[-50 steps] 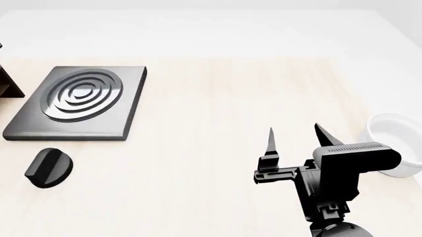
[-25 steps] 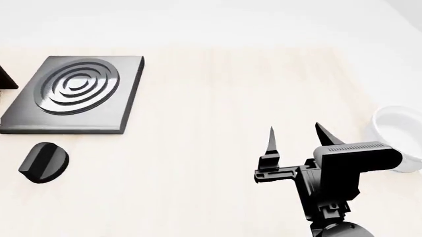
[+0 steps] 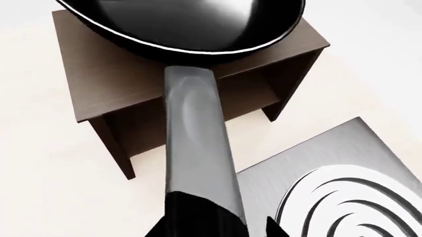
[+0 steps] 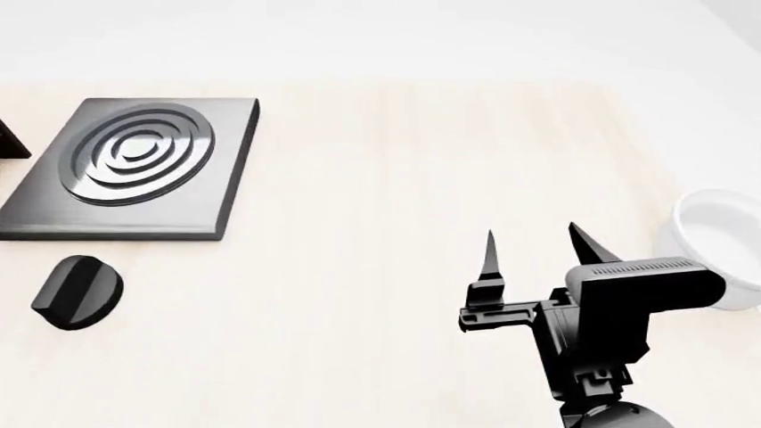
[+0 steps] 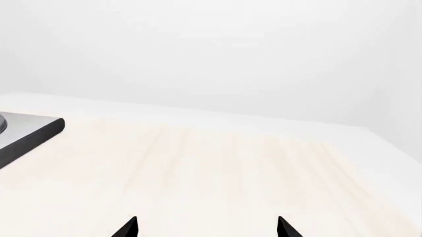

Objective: Put the frying pan on top of the cabinet.

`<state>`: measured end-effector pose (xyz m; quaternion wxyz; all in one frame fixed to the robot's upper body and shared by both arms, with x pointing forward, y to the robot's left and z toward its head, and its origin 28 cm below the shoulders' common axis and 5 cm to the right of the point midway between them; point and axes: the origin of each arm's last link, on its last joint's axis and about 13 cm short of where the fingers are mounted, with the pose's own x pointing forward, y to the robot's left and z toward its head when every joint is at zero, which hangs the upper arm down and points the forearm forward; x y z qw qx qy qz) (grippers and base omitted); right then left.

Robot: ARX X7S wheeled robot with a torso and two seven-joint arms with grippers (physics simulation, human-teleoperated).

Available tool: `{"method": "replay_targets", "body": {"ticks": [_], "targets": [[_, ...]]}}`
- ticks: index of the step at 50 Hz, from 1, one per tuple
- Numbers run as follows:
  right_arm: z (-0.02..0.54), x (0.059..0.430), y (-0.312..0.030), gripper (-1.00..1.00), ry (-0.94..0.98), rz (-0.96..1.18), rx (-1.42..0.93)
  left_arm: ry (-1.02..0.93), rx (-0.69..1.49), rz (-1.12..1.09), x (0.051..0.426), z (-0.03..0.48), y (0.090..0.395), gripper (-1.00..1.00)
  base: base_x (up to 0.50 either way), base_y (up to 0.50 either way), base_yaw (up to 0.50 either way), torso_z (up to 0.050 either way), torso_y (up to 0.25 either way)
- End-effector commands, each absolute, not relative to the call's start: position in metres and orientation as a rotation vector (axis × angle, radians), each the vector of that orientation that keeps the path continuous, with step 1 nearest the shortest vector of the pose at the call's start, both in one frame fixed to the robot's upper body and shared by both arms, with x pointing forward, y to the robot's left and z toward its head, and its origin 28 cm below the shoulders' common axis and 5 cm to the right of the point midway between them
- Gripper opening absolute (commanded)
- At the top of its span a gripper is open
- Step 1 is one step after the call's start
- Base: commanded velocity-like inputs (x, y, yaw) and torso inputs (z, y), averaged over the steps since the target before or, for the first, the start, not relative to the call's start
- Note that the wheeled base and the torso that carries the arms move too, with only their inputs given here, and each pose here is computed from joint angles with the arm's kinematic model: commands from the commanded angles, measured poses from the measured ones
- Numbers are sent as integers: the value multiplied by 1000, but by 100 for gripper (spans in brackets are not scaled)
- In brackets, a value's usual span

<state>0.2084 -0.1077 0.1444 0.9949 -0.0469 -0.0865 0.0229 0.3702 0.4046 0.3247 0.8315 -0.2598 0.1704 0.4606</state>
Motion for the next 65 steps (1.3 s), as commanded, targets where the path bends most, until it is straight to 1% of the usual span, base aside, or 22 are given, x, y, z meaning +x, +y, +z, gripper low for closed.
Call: {"method": "replay_targets", "body": {"ticks": [1, 10, 14, 18, 31, 35, 37, 38, 41, 44, 45, 48, 51, 53, 55, 60, 65], "targets": [[144, 208, -108, 100, -173, 46, -94, 353, -441, 1068, 366, 329, 411, 100, 0, 0, 0, 0, 0], [144, 208, -107, 100, -173, 48, -93, 310, -436, 1052, 367, 334, 411, 100, 0, 0, 0, 0, 0], [144, 209, -107, 100, -172, 49, -93, 228, -401, 1057, 367, 342, 411, 100, 0, 0, 0, 0, 0], [144, 208, -107, 100, -174, 49, -95, 155, -329, 1056, 363, 348, 405, 100, 0, 0, 0, 0, 0], [145, 209, -107, 100, -177, 51, -95, 58, -264, 983, 356, 361, 386, 100, 0, 0, 0, 0, 0], [145, 210, -107, 100, -175, 52, -95, -2, -209, 906, 350, 363, 369, 100, 0, 0, 0, 0, 0], [145, 210, -107, 100, -175, 52, -96, -38, -215, 813, 343, 364, 358, 100, 0, 0, 0, 0, 0], [145, 210, -107, 100, -176, 52, -96, -46, -173, 743, 335, 362, 345, 100, 0, 0, 0, 0, 0], [145, 210, -107, 100, -175, 50, -97, -54, -147, 610, 319, 354, 324, 100, 0, 0, 0, 0, 0], [145, 210, -107, 100, -176, 50, -98, -83, -157, 390, 299, 344, 303, 100, 0, 0, 0, 0, 0], [146, 210, -107, 100, -176, 50, -98, -97, -100, 254, 286, 334, 287, 100, 0, 0, 0, 0, 0], [146, 210, -107, 100, -177, 50, -100, -80, -88, 149, 271, 320, 272, 100, 0, 0, 0, 0, 0], [147, 209, -106, 100, -185, 50, -100, -108, -79, 2, 255, 304, 258, 100, 0, 0, 0, 0, 0], [148, 209, -106, 100, -185, 50, -100, -101, -96, -27, 251, 296, 255, 100, 0, 0, 0, 0, 0], [149, 209, -106, 100, -187, 51, -103, -73, -66, -65, 245, 274, 248, 100, 0, 0, 0, 0, 0], [149, 210, -105, 100, -185, 53, -104, -86, -72, -152, 232, 252, 242, 100, 0, 0, 0, 0, 0], [150, 210, -103, 100, -191, 53, -118, -93, -78, -152, 231, 236, 238, 100, 0, 0, 0, 0, 0]]}}
